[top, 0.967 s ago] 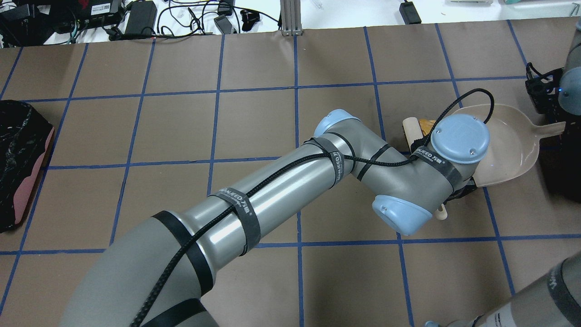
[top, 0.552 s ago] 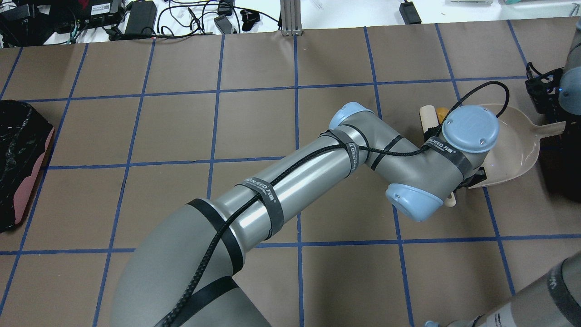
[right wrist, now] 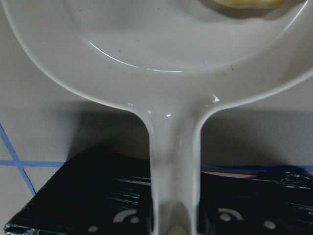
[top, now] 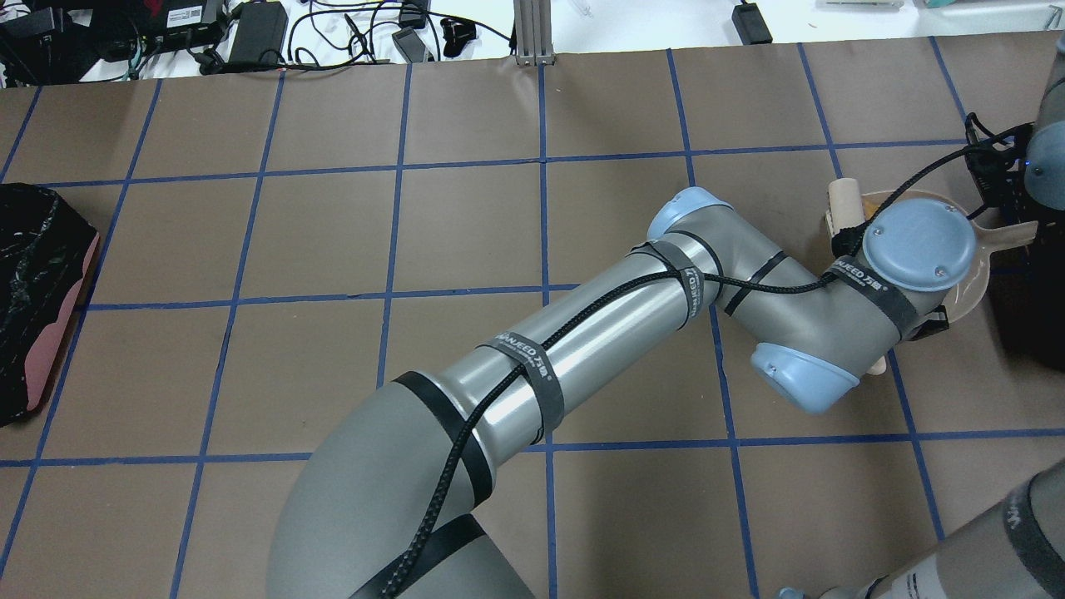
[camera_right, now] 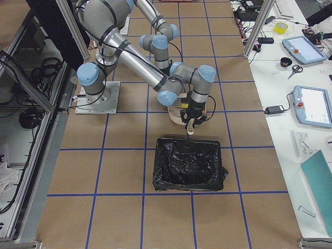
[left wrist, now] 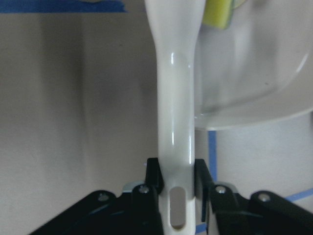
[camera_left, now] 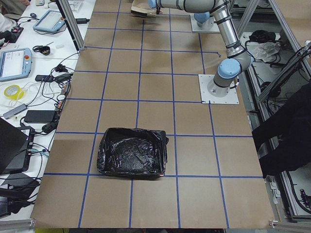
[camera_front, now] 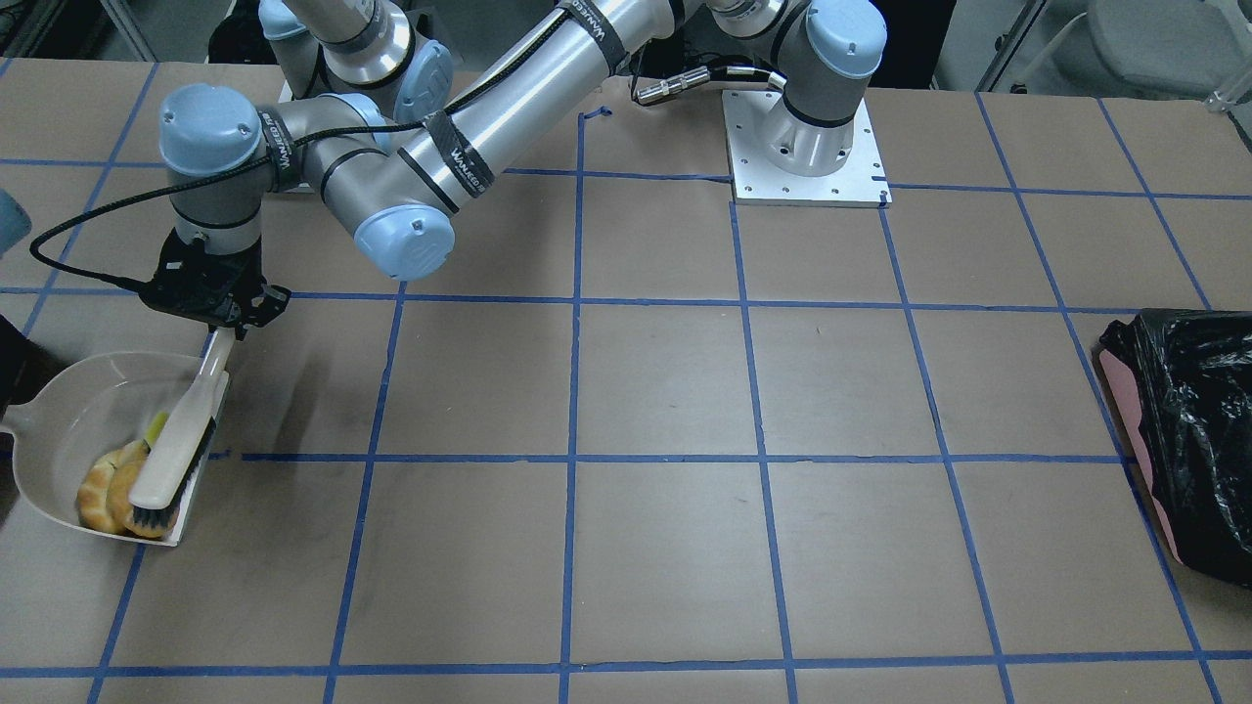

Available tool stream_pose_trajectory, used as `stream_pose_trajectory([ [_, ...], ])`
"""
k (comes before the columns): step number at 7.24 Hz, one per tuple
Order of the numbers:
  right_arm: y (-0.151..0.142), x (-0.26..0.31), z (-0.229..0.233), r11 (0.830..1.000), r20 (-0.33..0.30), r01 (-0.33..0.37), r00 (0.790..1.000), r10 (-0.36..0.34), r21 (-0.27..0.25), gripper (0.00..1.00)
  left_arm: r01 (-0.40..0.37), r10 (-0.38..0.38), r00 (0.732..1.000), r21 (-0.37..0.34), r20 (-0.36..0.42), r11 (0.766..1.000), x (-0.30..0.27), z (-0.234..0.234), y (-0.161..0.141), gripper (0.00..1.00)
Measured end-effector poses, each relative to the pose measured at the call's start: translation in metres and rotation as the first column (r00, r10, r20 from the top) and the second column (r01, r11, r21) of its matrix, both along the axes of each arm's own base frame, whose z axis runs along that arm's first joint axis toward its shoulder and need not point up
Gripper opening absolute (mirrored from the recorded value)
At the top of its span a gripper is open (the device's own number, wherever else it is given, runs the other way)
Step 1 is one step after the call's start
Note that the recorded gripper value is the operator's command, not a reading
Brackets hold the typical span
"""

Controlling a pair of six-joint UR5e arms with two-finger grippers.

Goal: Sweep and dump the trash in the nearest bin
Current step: 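Sweep the bread and croissant into the dustpan with the left-held brush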

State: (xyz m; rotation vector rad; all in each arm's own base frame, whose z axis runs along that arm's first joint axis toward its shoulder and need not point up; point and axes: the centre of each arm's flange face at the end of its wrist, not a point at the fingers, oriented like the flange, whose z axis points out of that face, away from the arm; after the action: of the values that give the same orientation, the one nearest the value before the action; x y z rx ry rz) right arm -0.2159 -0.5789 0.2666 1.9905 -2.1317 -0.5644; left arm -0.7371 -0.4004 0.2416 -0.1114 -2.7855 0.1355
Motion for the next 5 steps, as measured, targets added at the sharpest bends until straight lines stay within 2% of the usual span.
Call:
stream_pose_trajectory([
  [2,-0.001,0.0,0.0,1.0,0.0,-0.001,1.0,0.001,0.0,0.0,-0.012,0.013,1.0,0.008,-0.014,1.0,-0.01,0.008,0.014,0.0],
  [5,-0.002,0.0,-0.001,1.0,0.005,-0.003,1.0,0.003,0.0,0.0,-0.038,0.038,0.999,0.038,0.004,0.999,-0.005,0.001,0.022,0.0],
])
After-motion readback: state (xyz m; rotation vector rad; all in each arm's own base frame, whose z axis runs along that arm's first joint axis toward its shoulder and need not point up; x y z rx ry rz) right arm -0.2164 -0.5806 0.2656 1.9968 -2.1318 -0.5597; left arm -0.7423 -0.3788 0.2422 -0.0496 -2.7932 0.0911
